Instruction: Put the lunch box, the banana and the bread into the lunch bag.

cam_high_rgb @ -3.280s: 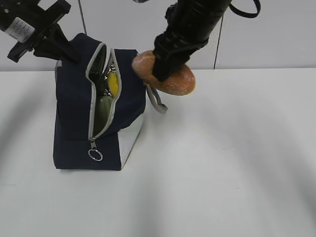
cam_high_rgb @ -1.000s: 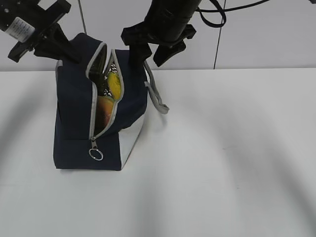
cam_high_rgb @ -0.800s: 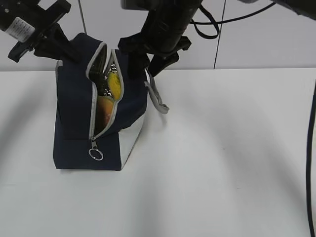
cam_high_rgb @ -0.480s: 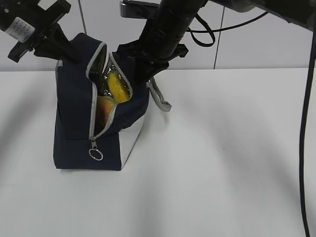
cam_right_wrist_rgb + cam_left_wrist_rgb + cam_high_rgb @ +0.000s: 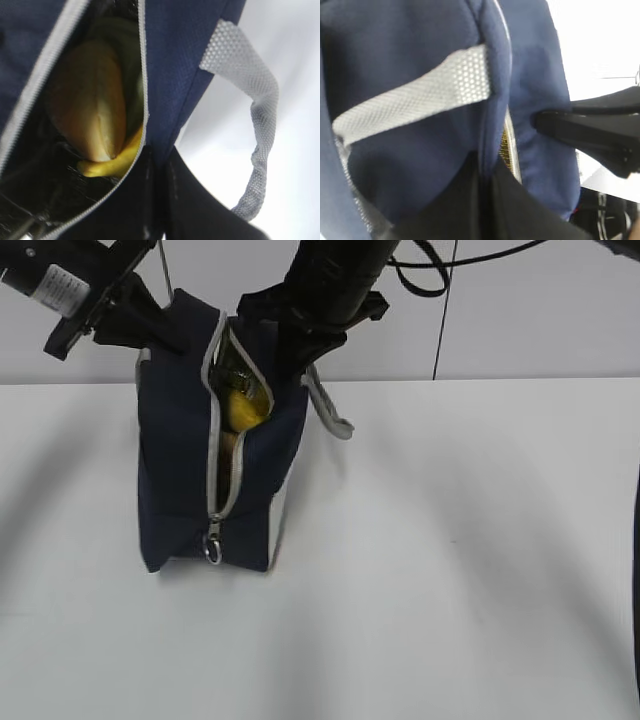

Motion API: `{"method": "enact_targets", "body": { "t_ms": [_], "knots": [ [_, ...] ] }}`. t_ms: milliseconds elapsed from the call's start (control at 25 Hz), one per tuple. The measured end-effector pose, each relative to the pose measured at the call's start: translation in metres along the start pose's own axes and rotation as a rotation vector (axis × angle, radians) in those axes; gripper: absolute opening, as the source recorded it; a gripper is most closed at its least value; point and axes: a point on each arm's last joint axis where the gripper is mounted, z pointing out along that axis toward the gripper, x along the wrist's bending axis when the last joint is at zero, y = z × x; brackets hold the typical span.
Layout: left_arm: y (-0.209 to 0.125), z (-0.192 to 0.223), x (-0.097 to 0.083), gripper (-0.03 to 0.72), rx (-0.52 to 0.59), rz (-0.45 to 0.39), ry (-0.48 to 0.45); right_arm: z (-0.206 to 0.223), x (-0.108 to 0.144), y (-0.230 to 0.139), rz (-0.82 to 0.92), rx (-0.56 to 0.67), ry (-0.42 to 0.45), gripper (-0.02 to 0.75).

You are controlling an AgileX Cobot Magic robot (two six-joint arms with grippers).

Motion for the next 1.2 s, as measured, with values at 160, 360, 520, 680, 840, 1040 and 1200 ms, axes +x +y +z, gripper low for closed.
{"method": "enact_targets", "body": {
  "t_ms": [160,360,520,680,840,1040,1200],
  "knots": [
    [0.001,0.007,-0.013,-0.003,-0.024,0.018,-0.053,-0.027,0.001,0.001,-0.028,-0.032,-0.063,-0.011],
    [0.003,0.017,-0.025,-0.003,-0.072,0.037,-0.065,-0.045,-0.002,0.001,-0.015,-0.055,-0.134,-0.012],
    [0.006,0.02,-0.03,-0.003,-0.113,0.034,-0.077,-0.047,-0.004,0.001,0.004,-0.051,-0.158,-0.012],
    [0.009,0.026,-0.028,-0.003,-0.124,0.007,-0.103,-0.047,-0.006,0.0,0.024,-0.05,-0.186,-0.012],
    [0.01,0.036,-0.022,-0.003,-0.108,-0.011,-0.104,-0.047,-0.008,0.0,0.031,-0.046,-0.207,-0.012],
    [0.012,0.044,-0.018,-0.003,-0.104,-0.027,-0.129,-0.048,-0.01,0.0,0.032,-0.045,-0.225,-0.012],
    [0.014,0.049,-0.015,-0.003,-0.1,-0.045,-0.142,-0.043,-0.011,-0.003,0.035,-0.028,-0.228,-0.012]
  ]
}}
